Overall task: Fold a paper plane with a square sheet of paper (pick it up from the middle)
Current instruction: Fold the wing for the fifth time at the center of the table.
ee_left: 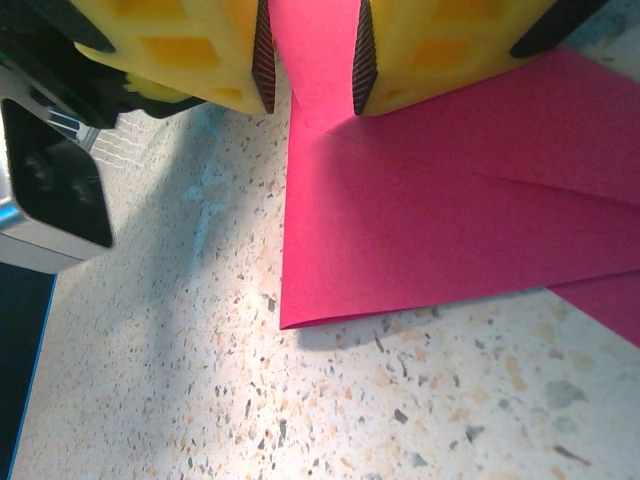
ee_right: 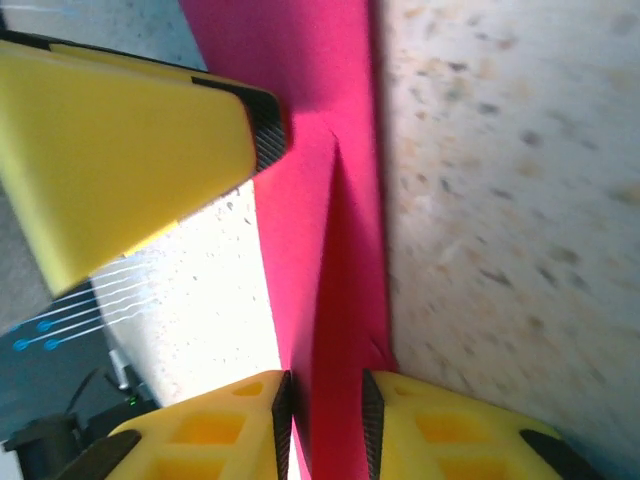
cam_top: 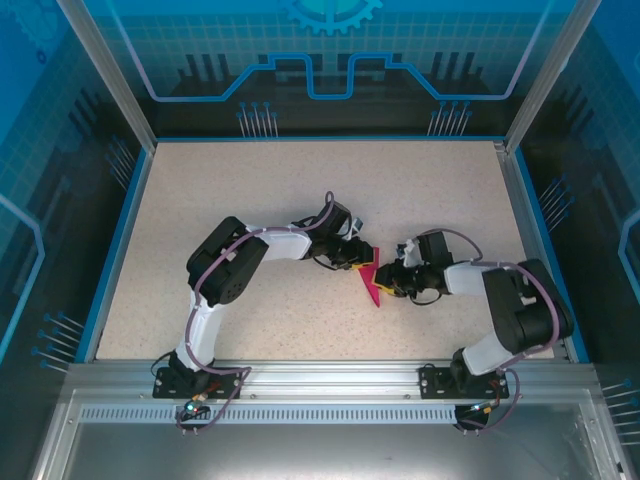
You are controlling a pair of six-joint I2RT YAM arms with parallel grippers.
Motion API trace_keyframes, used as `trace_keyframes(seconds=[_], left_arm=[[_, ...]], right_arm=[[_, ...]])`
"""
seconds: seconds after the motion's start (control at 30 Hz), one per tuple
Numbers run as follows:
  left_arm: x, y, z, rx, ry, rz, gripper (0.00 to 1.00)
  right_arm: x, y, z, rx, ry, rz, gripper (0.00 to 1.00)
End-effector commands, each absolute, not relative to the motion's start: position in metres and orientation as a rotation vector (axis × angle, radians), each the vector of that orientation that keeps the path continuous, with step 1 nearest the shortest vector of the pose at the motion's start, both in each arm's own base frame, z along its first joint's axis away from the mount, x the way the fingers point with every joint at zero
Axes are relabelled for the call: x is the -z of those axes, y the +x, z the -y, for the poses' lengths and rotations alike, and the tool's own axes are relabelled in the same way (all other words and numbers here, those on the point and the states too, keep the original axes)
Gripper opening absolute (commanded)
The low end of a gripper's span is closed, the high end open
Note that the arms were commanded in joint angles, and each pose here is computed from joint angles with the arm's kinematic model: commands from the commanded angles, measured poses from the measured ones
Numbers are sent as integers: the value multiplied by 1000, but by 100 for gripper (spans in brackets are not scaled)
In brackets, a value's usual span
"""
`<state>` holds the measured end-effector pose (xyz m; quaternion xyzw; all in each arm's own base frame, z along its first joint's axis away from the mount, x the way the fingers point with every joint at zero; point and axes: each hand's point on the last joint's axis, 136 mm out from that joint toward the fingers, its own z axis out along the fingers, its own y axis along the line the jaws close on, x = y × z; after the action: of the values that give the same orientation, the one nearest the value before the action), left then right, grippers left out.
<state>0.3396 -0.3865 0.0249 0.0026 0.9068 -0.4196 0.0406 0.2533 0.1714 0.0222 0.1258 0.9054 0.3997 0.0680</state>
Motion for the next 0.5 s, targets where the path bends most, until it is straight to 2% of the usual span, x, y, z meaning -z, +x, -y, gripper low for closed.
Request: trace_keyframes(seconds=[0.0, 0.23, 0.47], left_arm=[[14, 323, 373, 1169, -23, -2911, 30], [9, 323, 380, 1195, 3, -2896, 30], [7, 321, 382, 1208, 11, -2895, 30]], right_arm=[[-18, 234, -146, -974, 450, -2824, 29], [-68, 247, -172, -1229, 322, -2632, 18], [-58, 255, -209, -1366, 271, -2680, 13]])
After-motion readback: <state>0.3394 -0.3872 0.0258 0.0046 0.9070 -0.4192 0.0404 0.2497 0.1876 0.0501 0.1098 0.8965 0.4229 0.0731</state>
